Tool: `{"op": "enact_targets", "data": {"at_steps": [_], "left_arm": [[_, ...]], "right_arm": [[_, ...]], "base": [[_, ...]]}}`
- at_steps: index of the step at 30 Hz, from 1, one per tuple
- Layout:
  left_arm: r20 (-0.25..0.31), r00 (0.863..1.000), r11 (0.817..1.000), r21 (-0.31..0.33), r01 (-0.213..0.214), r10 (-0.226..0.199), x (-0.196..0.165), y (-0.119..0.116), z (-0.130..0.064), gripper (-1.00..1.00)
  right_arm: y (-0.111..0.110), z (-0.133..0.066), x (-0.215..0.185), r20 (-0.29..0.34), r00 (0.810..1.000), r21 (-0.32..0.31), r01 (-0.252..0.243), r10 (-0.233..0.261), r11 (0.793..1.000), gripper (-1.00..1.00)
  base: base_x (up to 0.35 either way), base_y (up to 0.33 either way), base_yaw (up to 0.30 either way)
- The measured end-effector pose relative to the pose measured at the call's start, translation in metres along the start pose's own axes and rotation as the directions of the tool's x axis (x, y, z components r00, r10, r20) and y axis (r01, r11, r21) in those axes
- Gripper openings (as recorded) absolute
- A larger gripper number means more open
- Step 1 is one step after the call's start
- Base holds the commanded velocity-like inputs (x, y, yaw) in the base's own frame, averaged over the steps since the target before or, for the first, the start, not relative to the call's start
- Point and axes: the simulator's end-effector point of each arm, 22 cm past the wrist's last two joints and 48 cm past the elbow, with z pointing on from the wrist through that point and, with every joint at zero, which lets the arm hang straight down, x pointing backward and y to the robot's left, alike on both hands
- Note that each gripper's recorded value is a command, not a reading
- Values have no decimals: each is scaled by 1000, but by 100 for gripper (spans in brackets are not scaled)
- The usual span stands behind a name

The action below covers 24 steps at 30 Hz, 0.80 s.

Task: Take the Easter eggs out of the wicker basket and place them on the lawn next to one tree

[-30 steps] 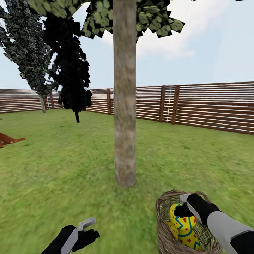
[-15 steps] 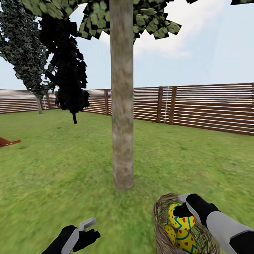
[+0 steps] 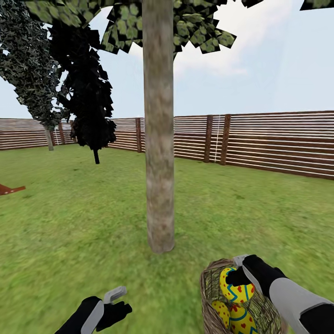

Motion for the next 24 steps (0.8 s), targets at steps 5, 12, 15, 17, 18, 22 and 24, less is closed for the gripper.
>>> {"op": "enact_targets", "data": {"at_steps": [5, 12, 15, 17, 18, 22, 24], "left_arm": [[-2, 1000, 1000, 5, -2, 2, -5, -8, -8, 100], [2, 1000, 1000, 7, -3, 3, -14, -15, -21, 100], [3, 1000, 1000, 8, -4, 4, -18, -18, -27, 100], [5, 1000, 1000, 8, -4, 4, -21, -20, -30, 100], [5, 1000, 1000, 9, -4, 4, -23, -21, -32, 100], [6, 1000, 1000, 10, -5, 5, -28, -24, -40, 100], [6, 1000, 1000, 10, -5, 5, -30, -26, -43, 100]], "right_arm": [[-1, -9, -7, 0, 1000, 0, 1, -1, 1000, -100], [-3, -22, -18, 4, 1000, -1, 0, 0, 1000, -100], [-4, -28, -23, 5, 1000, -1, -1, 1, 1000, -100], [-3, -32, -26, 7, 1000, -2, 0, 0, 1000, -100], [0, -34, -29, 9, 1000, -6, 1, -1, 1000, -100], [4, -38, -29, -3, 1000, -11, 3, -3, 1000, -100], [5, -41, -31, -5, 1000, -13, 3, -3, 1000, -100]], "base": [[0, 0, -60], [0, 0, -265], [0, 0, -276], [0, 0, -276], [0, 0, -275], [0, 0, -189], [0, 0, -26]]}}
